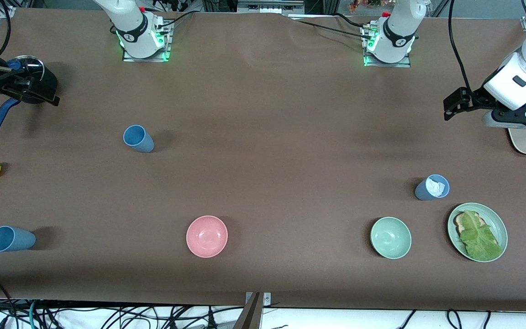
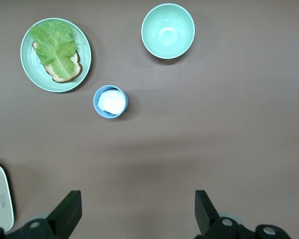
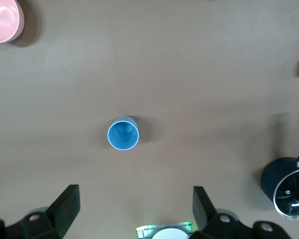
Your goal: Stack blue cups with both arms
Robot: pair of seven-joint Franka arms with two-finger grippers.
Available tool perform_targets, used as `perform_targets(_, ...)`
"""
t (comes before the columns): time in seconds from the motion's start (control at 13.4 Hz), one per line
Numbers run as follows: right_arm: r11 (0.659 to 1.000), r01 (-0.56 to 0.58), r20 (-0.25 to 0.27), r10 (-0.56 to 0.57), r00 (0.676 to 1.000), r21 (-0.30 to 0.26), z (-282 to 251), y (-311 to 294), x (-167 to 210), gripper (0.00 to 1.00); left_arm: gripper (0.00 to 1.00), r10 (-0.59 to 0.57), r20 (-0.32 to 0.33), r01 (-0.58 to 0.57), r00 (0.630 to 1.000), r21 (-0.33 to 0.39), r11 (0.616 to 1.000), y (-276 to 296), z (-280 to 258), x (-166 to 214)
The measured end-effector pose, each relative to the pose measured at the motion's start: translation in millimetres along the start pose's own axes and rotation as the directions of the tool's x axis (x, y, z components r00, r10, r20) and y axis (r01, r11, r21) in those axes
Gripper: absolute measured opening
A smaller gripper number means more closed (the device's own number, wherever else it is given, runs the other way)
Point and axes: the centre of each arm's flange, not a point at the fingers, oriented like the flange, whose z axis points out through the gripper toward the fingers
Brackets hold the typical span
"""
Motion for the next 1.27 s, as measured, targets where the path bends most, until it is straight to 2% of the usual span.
perform_targets(1.27,1.000,0.001,0.003,-0.001,1.000,0.004,1.7,-1.1,1.2,1.00,1.00,-0.018,0.002,0.018,1.000,-0.001,1.000,-10.2,1.1,0.4)
